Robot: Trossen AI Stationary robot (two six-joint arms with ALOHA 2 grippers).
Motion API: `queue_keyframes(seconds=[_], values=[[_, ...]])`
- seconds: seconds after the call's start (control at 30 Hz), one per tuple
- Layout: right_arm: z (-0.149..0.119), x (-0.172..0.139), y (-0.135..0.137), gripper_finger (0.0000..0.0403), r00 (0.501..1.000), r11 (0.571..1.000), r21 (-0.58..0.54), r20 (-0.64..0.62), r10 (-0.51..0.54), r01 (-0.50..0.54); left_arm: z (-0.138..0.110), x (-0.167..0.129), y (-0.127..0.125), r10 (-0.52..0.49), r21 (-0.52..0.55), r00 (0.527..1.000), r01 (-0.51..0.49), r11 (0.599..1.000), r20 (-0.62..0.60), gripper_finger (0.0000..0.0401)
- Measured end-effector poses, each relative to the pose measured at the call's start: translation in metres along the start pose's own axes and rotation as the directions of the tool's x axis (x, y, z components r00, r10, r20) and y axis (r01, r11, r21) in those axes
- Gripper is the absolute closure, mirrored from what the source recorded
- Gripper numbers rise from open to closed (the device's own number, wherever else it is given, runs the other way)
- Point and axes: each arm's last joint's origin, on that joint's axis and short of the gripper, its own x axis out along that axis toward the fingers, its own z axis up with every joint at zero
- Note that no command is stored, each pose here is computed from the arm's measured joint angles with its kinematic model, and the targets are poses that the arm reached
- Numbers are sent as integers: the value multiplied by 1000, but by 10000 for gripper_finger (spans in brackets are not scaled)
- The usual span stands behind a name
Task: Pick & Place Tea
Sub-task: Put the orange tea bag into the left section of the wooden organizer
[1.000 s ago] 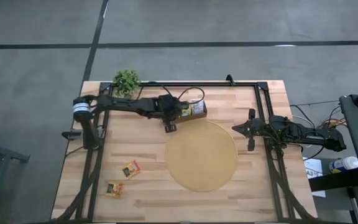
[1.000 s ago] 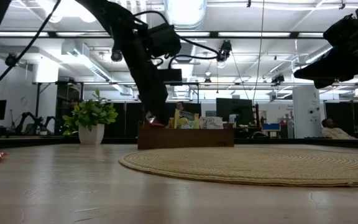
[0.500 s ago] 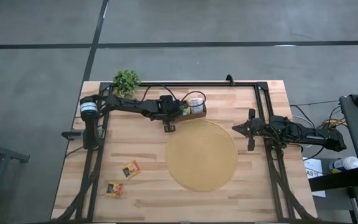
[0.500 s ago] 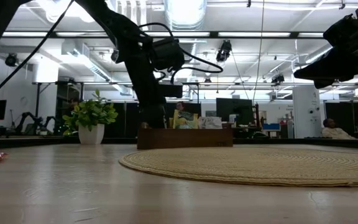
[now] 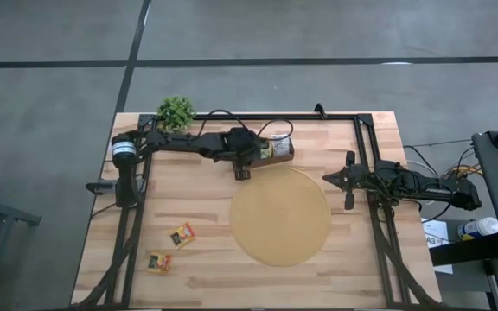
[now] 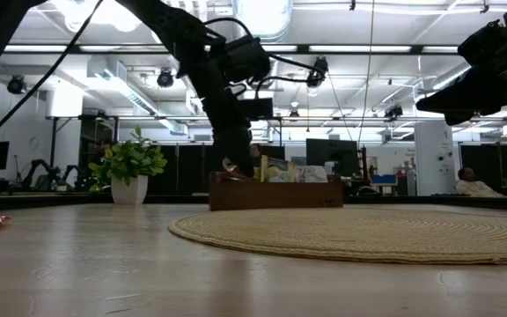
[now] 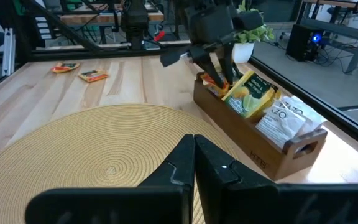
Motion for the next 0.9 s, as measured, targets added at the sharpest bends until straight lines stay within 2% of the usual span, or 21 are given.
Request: queue_keyframes(seconds=[0.13, 0.3, 0.57, 0.7, 0.9], values=[[0, 0, 0, 394, 1000, 1000, 0, 0, 0, 0, 0, -1, 2, -23, 3, 1000, 23, 1000, -8, 293], [0, 0, 0, 394, 1000, 1000, 0, 0, 0, 0, -9, 2, 4, -32, 3, 997, 32, 999, -64, 215], [0, 0, 0, 394, 1000, 1000, 0, 0, 0, 0, -9, 3, 10, 76, -12, 995, -77, 997, -72, 101], [0, 0, 0, 394, 1000, 1000, 0, 0, 0, 0, -5, 2, 12, 84, -18, 995, -85, 996, -53, 73], [0, 0, 0, 394, 1000, 1000, 0, 0, 0, 0, -6, 1, 9, 66, -9, 996, -66, 998, -57, 68]])
